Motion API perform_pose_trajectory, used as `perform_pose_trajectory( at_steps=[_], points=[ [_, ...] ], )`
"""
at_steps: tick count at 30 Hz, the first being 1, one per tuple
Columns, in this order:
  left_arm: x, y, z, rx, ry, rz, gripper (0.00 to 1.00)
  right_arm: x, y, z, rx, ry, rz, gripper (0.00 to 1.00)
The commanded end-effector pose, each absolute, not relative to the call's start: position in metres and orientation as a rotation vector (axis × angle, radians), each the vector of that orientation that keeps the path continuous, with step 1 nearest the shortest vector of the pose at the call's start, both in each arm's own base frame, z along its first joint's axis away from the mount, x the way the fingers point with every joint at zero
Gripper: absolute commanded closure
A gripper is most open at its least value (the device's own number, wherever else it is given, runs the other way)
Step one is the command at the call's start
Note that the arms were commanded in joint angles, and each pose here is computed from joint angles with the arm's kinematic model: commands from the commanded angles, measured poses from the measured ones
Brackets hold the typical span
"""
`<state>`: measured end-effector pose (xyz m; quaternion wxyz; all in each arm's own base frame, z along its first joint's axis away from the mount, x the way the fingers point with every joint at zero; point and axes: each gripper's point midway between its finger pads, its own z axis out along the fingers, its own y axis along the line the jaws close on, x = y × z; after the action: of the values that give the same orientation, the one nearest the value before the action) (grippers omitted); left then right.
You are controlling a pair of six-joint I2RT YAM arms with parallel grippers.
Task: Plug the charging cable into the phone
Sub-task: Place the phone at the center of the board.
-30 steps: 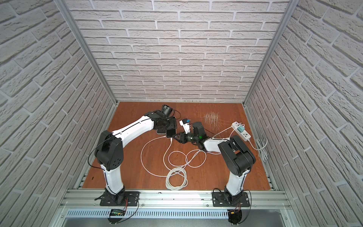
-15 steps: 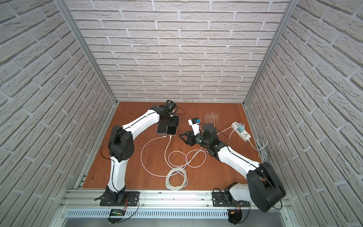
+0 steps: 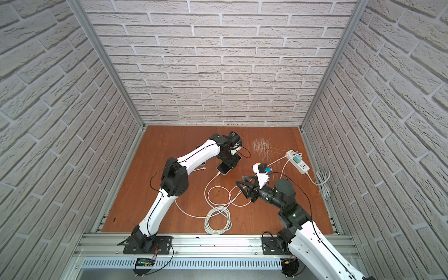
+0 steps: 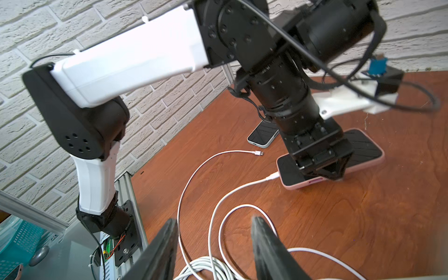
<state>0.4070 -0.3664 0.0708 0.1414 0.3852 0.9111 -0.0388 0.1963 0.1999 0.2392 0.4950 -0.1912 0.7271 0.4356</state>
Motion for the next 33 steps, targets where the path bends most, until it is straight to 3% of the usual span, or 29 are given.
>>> perform_pose_trajectory(
  at_steps=[1,9,19,20,21,22,29,33],
  points=[
    [0.394,-0.365,0.064,1.391,2.546,0.037,0.65,0.191,0.194,0.229,-0.425,1.805,1.059,0.46],
    [0.366,-0.388,0.043,1.68,2.424,0.063,0.61,0.189,0.191,0.225,-0.414,1.825,1.043,0.47],
    [0.363,-0.395,0.034,1.735,2.397,0.045,0.33,0.188,0.19,0.225,-0.415,1.824,1.039,0.47],
    [0.364,-0.396,0.035,1.724,2.394,0.047,0.24,0.189,0.19,0.225,-0.414,1.824,1.039,0.47],
    [0.367,-0.397,0.036,1.709,2.388,0.056,0.05,0.188,0.19,0.225,-0.416,1.823,1.04,0.46],
    [0.37,-0.398,0.037,1.691,2.384,0.063,0.02,0.188,0.19,0.225,-0.416,1.824,1.04,0.46],
    [0.381,-0.404,0.059,1.586,2.368,0.024,0.02,0.188,0.19,0.225,-0.422,1.822,1.043,0.44],
    [0.409,-0.399,0.106,1.287,2.394,-0.075,0.02,0.187,0.191,0.225,-0.423,1.821,1.046,0.44]
  ],
)
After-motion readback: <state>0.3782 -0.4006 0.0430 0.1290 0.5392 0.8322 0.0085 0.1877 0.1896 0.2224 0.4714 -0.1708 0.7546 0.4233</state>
